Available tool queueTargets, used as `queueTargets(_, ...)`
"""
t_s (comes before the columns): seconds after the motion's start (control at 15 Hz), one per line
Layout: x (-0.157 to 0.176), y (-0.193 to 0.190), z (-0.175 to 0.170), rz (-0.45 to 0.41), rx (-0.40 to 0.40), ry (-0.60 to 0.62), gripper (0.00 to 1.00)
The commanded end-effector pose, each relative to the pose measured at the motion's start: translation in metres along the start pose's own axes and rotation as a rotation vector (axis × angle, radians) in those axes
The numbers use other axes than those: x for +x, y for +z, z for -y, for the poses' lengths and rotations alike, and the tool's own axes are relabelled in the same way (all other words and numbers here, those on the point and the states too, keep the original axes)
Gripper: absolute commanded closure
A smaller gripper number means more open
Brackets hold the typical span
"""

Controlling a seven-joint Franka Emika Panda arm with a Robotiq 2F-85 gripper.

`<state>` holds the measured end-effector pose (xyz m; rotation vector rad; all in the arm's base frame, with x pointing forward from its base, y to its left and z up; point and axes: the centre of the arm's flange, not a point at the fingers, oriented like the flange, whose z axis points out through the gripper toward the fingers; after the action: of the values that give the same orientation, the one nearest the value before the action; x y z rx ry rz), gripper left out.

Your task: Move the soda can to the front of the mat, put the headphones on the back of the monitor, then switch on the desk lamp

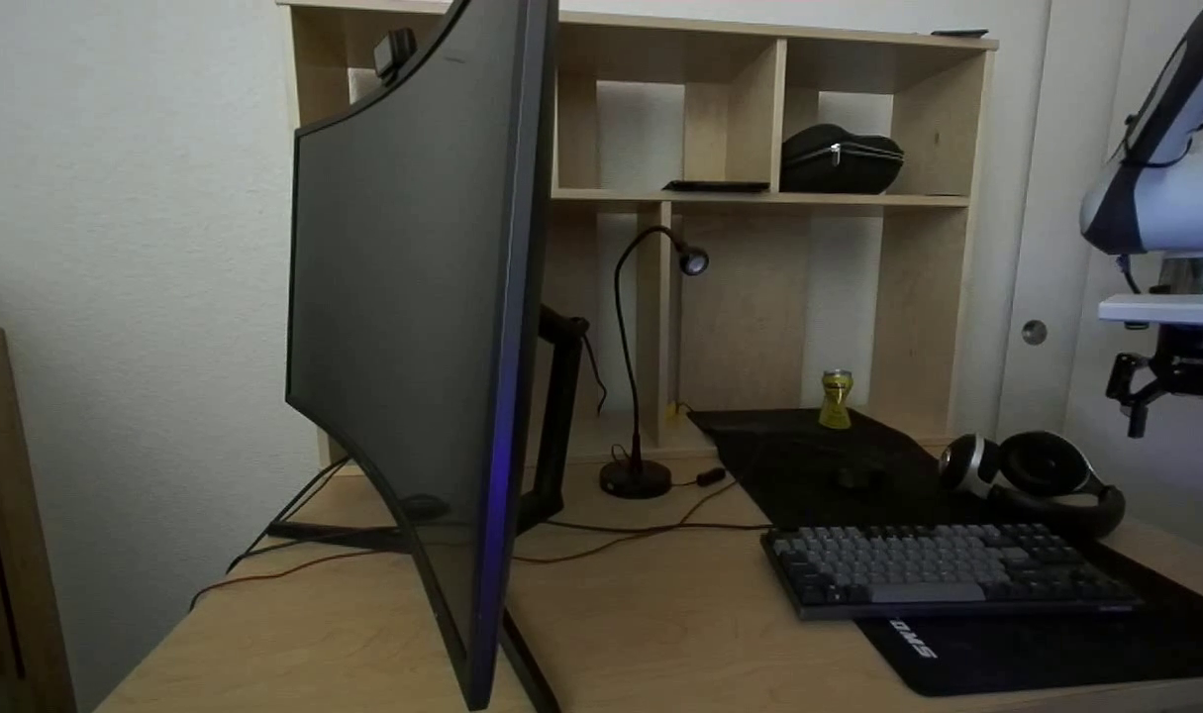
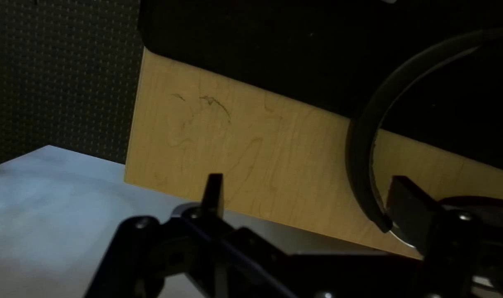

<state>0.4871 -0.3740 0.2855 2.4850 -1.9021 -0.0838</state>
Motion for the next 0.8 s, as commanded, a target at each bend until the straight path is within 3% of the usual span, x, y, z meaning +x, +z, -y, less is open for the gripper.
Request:
queueTargets(0.0, 0.004, 0.010, 0.022, 0.001, -0.004, 0.054, 0.00)
queueTargets(0.2, -0.007, 0.027, 0.037, 0.010, 0.030, 0.137, 0.00)
queueTargets(0.4, 0.001, 0.046, 0.042, 0.031, -0.006, 0.232, 0.00)
queueTargets(0.47, -0.011, 0.036, 0.037, 0.026, -0.002, 0.183, 0.00)
queueTargets(0.73, -0.005, 0.048, 0.038, 0.025, -0.019, 0.219, 0.00)
